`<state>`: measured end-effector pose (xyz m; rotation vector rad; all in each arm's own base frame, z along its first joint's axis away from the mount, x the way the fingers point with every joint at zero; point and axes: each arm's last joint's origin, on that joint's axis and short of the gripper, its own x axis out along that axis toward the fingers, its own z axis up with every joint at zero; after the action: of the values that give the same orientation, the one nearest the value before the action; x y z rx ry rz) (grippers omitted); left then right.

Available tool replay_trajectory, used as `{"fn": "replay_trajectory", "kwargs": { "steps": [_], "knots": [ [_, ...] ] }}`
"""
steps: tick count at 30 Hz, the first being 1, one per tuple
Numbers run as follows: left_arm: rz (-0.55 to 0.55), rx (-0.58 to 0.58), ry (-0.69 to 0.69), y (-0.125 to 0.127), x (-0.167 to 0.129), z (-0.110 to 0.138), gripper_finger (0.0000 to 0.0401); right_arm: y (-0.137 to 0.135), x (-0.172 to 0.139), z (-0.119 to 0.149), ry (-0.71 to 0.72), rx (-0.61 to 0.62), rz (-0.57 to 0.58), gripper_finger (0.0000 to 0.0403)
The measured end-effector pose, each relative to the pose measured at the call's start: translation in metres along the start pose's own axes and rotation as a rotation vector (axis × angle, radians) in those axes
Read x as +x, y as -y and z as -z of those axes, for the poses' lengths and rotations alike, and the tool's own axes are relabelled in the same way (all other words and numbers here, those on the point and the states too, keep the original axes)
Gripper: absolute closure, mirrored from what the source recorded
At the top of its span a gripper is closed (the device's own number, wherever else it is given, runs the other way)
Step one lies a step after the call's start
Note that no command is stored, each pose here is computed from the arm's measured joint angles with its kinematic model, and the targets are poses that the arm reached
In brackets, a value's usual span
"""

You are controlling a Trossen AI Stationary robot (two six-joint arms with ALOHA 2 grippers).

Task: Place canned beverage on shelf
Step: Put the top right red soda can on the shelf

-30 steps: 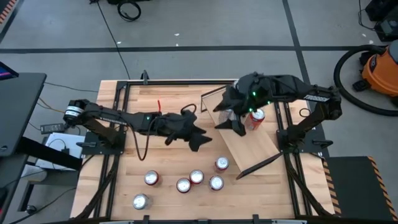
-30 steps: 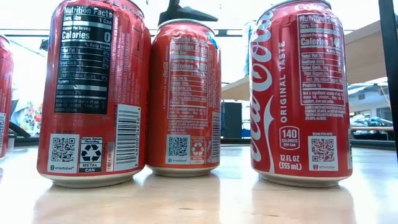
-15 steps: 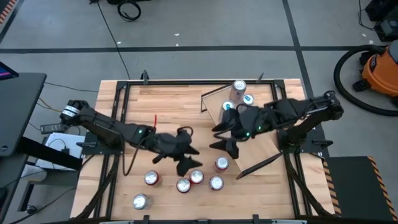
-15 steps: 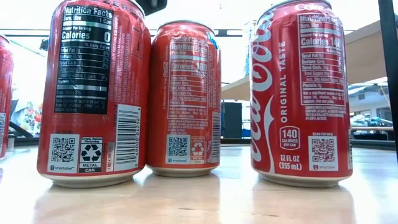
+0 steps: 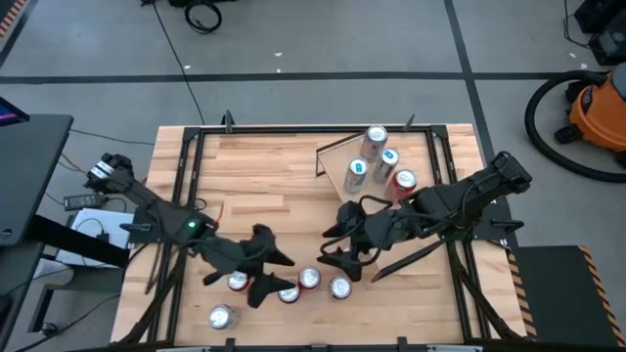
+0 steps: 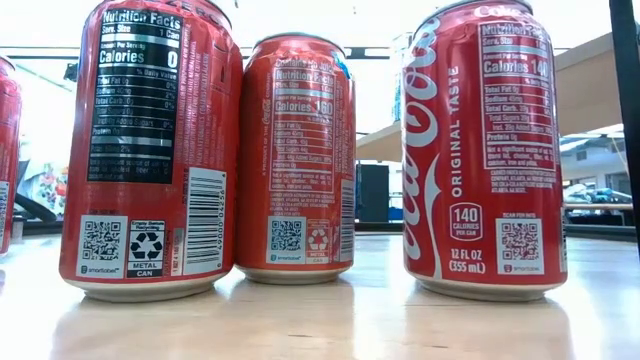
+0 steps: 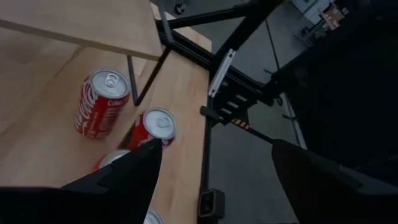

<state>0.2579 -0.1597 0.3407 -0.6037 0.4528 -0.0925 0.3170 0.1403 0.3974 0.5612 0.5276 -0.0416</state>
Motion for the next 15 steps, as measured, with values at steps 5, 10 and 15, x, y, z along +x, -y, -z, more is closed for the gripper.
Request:
{"fn": "replay_trajectory", "kwargs": {
  "steps": [5, 10, 15],
  "knots": [
    [0.011, -0.009, -0.053, 0.006, -0.019, 0.007, 0.0086, -0.005, 0.004, 0.005, 0.001, -0.005, -0.004, 0.0054],
    [-0.005, -0.023, -0.135, 0.01, -0.03, 0.021, 0.0086, -0.011, 0.014, 0.018, -0.032, -0.041, 0.018, 0.0054],
    [-0.053, -0.044, -0.206, 0.009, -0.034, 0.033, 0.0086, -0.01, 0.03, 0.039, -0.138, -0.092, 0.074, 0.0054]
  ]
}}
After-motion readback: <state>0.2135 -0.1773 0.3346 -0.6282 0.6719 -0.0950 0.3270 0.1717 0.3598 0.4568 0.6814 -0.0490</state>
